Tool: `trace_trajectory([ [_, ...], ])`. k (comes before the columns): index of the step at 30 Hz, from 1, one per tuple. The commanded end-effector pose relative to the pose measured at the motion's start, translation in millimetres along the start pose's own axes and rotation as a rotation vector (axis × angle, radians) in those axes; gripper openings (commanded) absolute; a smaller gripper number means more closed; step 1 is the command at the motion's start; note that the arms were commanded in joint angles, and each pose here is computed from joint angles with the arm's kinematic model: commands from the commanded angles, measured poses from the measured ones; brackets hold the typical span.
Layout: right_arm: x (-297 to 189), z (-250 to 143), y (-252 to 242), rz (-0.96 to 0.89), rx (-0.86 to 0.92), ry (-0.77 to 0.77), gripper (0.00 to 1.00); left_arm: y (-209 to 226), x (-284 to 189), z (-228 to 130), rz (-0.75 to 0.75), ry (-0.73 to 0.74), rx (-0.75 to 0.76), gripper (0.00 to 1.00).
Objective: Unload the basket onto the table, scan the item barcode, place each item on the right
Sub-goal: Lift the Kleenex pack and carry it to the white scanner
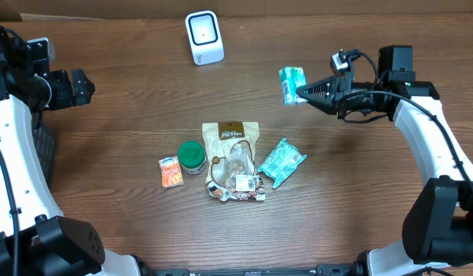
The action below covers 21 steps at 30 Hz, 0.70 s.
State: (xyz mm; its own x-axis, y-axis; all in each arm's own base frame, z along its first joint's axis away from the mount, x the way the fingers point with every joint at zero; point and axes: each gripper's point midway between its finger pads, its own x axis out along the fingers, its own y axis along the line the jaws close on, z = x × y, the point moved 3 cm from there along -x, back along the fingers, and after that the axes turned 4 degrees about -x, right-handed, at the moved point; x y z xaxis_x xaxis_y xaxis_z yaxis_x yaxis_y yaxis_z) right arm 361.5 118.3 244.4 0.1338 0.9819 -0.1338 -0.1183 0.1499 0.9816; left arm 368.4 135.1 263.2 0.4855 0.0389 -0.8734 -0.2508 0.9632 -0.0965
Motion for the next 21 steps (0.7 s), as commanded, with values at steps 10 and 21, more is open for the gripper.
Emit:
trace_trajectory([
  [10, -4.2, 0.0, 36.1, 0.147, 0.343, 0.089, 0.04, 2.2, -2.8, 3.8, -0.006, -0.014, -0.017, 0.99],
  [21, -2.5, 7.2, 39.2, 0.144, 0.085, 0.067, 0.04, 2.2, -2.8, 3.8, -0.006, -0.014, -0.017, 1.00],
])
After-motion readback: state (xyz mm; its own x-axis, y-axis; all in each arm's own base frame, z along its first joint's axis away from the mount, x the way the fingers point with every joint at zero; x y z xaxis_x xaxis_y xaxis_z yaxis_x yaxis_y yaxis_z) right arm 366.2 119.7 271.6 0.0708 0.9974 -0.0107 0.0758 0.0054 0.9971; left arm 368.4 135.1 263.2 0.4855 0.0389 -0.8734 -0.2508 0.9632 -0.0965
